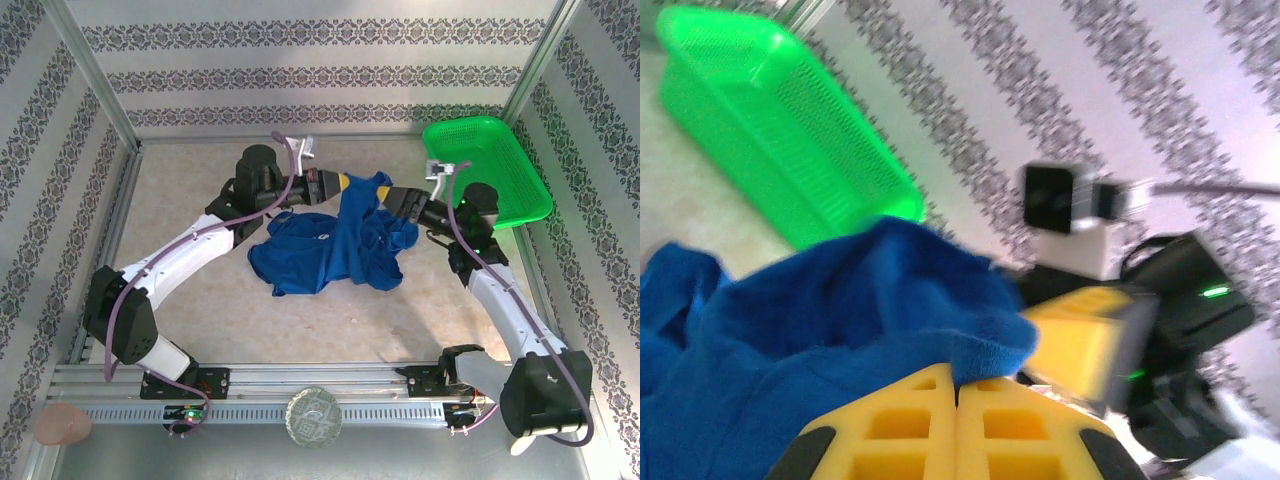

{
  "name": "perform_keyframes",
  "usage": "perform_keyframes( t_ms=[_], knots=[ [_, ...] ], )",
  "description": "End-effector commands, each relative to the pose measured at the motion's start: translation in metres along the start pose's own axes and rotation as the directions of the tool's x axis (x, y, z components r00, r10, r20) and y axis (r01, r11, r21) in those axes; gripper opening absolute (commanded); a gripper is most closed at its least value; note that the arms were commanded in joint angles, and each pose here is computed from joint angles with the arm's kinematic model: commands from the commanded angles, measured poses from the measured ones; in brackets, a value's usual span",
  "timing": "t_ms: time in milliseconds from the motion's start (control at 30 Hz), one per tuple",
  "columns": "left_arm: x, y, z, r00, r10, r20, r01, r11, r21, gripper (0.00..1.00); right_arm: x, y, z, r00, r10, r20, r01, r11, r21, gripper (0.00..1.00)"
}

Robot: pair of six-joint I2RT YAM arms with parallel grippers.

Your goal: Fold the inside-out t-shirt

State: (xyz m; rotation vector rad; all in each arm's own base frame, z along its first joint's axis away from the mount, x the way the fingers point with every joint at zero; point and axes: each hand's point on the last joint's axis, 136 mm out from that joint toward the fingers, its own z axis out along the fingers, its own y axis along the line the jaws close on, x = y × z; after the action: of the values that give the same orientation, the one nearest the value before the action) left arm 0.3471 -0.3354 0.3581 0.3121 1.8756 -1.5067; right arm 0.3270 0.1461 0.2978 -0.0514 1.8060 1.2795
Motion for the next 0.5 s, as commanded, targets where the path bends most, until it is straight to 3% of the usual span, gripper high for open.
perform_keyframes(
  t_ms=[0, 133, 300, 467],
  knots=[
    [-0.045, -0.098, -0.032, 0.987, 0.087, 0.137, -0.114, 0.972, 0.208, 0.00, -0.014, -0.019, -0.014, 0.993, 0.049, 0.107, -0.058, 0.995, 0.085, 0.76],
    [-0.040, -0.095, -0.039, 0.982, 0.151, 0.117, -0.167, 0.976, 0.138, 0.00, -0.018, -0.014, -0.019, 0.989, 0.035, 0.144, -0.048, 0.995, 0.090, 0.77],
    [-0.039, -0.098, -0.040, 0.980, 0.156, 0.121, -0.175, 0.969, 0.175, 0.00, -0.019, -0.006, -0.021, 0.990, 0.018, 0.138, -0.029, 0.997, 0.078, 0.79],
    [-0.033, -0.103, -0.042, 0.979, 0.181, 0.096, -0.197, 0.959, 0.205, 0.00, -0.013, 0.026, -0.009, 0.995, -0.067, 0.072, 0.068, 0.998, -0.009, 0.85]
  ],
)
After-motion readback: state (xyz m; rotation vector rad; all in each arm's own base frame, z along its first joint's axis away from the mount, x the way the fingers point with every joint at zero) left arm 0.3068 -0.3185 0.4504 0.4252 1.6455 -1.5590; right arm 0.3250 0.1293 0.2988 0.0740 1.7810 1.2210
